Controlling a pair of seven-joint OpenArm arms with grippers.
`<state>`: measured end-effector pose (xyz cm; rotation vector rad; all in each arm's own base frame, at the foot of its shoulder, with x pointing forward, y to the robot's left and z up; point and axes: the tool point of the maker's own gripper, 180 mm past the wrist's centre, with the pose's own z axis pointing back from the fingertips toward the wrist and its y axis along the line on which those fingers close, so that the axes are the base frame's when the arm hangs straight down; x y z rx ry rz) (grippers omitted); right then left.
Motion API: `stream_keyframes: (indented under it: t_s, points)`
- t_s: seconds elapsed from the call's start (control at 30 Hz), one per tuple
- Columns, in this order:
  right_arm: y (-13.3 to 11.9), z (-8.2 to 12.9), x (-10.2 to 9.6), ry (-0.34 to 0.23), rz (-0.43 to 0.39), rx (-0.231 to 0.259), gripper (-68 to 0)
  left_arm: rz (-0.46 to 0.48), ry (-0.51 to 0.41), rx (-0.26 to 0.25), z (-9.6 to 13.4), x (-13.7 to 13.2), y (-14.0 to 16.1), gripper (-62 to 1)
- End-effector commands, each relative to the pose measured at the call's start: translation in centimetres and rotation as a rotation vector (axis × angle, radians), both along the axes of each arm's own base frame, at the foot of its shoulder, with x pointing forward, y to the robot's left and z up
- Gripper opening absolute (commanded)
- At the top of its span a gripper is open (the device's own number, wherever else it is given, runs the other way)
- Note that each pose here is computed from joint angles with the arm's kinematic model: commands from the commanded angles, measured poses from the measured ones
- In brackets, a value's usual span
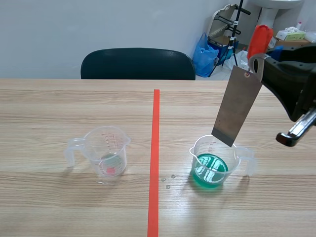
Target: Do the redox reaction experiment
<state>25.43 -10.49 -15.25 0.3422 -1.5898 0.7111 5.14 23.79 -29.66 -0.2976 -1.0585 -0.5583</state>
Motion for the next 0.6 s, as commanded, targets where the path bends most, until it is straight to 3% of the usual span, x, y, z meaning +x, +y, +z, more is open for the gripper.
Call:
stream_keyframes:
  t_s: [0.0, 0.57]
  points:
    - [0.32, 1.13, 0.04, -0.033, 0.011, 0.02, -65.6, 0.001, -0.023, -0.037, 0.6, 0.26, -0.69, 1.4]
    - [0.32, 1.13, 0.04, -0.033, 0.011, 0.02, -65.6, 0.029, -0.032, -0.052, 0.85, 0.58, -0.42, 1.4]
